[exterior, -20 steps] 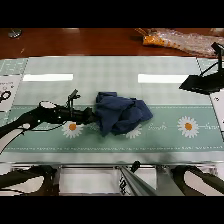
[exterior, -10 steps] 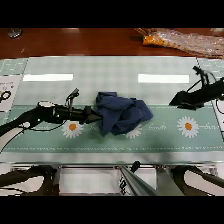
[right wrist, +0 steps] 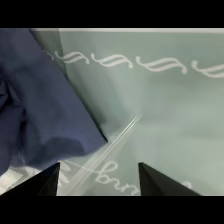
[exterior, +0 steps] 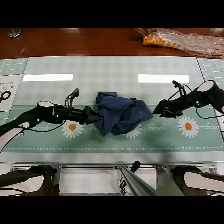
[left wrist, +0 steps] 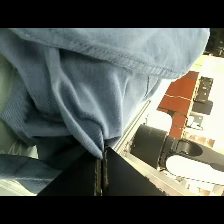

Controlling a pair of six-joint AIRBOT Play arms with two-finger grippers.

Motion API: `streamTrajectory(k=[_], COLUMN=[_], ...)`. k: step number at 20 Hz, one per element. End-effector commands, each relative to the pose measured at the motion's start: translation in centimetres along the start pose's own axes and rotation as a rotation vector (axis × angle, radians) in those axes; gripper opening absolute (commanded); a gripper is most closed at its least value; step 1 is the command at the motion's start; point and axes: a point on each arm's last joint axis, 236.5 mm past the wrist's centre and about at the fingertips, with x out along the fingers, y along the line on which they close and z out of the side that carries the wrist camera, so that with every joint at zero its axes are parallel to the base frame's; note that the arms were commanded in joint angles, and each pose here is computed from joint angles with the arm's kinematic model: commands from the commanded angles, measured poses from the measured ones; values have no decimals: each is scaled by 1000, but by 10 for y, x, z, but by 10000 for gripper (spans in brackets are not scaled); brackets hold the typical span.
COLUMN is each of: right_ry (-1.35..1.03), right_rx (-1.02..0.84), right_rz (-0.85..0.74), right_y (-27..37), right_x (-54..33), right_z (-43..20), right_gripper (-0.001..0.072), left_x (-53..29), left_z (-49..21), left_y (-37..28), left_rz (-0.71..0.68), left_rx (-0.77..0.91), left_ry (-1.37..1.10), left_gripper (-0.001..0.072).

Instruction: Fold the shirts.

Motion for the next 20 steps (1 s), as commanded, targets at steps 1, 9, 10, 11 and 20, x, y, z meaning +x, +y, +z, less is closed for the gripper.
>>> streamTrajectory(k=[1, 9, 10, 11, 20], right_ry=[28, -10, -12, -15, -401], right_rx=[9, -58, -66, -71, -325], right_rz=[6, 11, 9, 7, -39], right_y=[8, 52, 55, 57, 119], right_x=[23, 55, 58, 59, -100], right_z=[0, 6, 6, 6, 77], right_gripper=[556, 528, 451, 315, 37], left_x=[0, -3, -7, -12, -137], left_z=[0, 5, 9, 15, 90], left_y=[-1, 0, 1, 1, -129], left_rz=[-2, -3, -4, -7, -134], left_rx=[18, 19, 15, 12, 296], left_ry=[0, -17, -30, -48, -320], left_gripper=[21, 21, 21, 21, 19])
